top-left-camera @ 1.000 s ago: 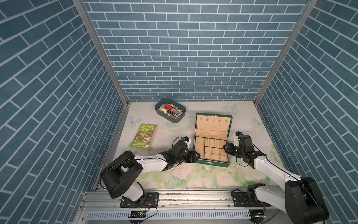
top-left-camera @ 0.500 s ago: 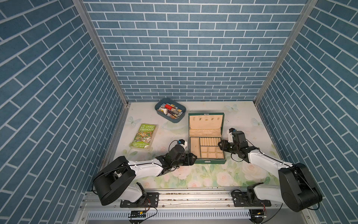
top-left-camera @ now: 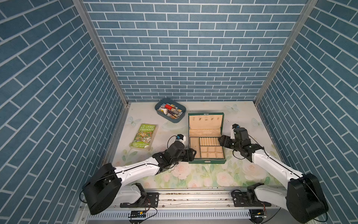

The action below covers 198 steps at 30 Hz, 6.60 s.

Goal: Put jewelry chain into jewelry box
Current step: Adjust the jewelry box at the center of the board, then pick up the necklace from the center of the board.

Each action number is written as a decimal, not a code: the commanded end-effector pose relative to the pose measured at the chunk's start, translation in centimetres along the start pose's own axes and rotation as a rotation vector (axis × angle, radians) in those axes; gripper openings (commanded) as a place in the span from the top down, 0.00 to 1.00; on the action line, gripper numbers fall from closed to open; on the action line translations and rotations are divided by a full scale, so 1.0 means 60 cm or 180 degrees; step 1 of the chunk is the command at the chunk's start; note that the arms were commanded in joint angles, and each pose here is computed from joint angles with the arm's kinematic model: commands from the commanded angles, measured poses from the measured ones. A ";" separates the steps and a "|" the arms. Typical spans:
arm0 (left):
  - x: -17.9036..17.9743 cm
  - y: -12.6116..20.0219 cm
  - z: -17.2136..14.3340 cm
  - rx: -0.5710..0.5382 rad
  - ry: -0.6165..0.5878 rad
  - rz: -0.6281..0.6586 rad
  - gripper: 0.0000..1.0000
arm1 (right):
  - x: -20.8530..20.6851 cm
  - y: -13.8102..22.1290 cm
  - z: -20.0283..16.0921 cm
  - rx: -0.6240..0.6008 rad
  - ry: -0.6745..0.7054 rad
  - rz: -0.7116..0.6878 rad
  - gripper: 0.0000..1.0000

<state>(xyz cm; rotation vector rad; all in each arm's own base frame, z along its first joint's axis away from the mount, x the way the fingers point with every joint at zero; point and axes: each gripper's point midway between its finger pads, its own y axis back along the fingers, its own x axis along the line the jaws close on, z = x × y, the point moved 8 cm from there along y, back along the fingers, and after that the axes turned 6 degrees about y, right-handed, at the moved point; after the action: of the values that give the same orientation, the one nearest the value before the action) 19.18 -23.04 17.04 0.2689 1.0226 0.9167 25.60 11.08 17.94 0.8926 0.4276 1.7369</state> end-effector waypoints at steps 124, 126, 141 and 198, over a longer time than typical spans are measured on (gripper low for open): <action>0.081 0.133 0.020 -0.0240 0.0427 0.2333 1.00 | 0.222 0.088 -0.049 -0.0584 0.1677 0.0534 0.31; 0.067 0.141 0.036 -0.0300 0.0317 0.2306 1.00 | 0.221 0.093 -0.045 -0.0648 0.1677 0.0531 0.31; -0.075 0.209 0.166 -0.0889 -0.0809 0.1538 1.00 | 0.213 0.123 -0.037 -0.1459 0.1653 0.0895 0.23; -0.276 0.363 0.240 -0.1494 -0.2425 -0.0687 1.00 | 0.328 0.097 -0.080 -0.2038 0.2568 0.2481 0.26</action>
<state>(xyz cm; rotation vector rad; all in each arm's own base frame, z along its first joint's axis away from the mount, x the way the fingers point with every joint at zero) 16.54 -19.65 46.51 0.1126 0.1409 0.7486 15.45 27.31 23.61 -0.1234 0.0692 2.7102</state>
